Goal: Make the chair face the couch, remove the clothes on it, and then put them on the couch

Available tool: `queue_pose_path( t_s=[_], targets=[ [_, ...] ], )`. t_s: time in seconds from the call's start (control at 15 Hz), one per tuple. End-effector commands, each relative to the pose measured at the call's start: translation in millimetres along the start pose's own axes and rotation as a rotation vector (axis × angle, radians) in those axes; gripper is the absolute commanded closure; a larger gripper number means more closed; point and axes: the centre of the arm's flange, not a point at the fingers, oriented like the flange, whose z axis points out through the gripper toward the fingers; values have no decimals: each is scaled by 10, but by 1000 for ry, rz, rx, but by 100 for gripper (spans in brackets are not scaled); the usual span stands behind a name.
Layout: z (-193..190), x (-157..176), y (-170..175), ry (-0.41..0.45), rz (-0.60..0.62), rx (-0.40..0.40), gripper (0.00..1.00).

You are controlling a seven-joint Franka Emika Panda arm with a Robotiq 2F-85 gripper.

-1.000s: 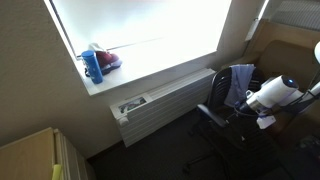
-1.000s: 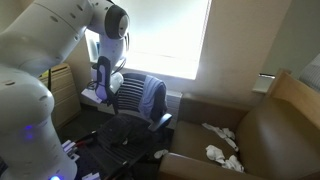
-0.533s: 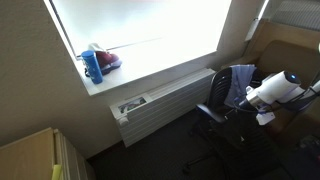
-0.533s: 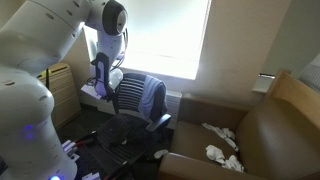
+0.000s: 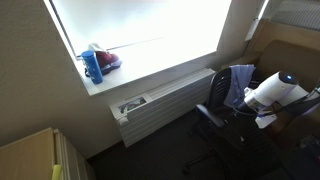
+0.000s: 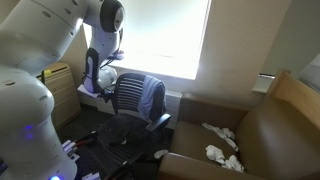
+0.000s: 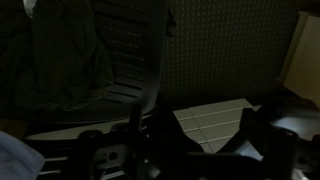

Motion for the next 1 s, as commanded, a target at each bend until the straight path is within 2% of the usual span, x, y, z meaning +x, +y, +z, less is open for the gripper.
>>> queue_pose_path(
  t_s=[0.0, 0.13, 0.33, 0.4, 0.53, 0.67, 0.93],
  targets=[
    [-276, 146, -156, 19, -51, -59, 0],
    [-450, 198, -223, 110, -80, -165, 0],
    [-714, 296, -414, 183, -137, -264, 0],
    [-505, 341, -314, 142, -100, -184, 0],
    [-606, 370, -409, 166, -110, -194, 0],
    [-476, 400, -260, 128, -29, -47, 0],
    [-204, 482, -39, 123, 130, 96, 0]
  ],
)
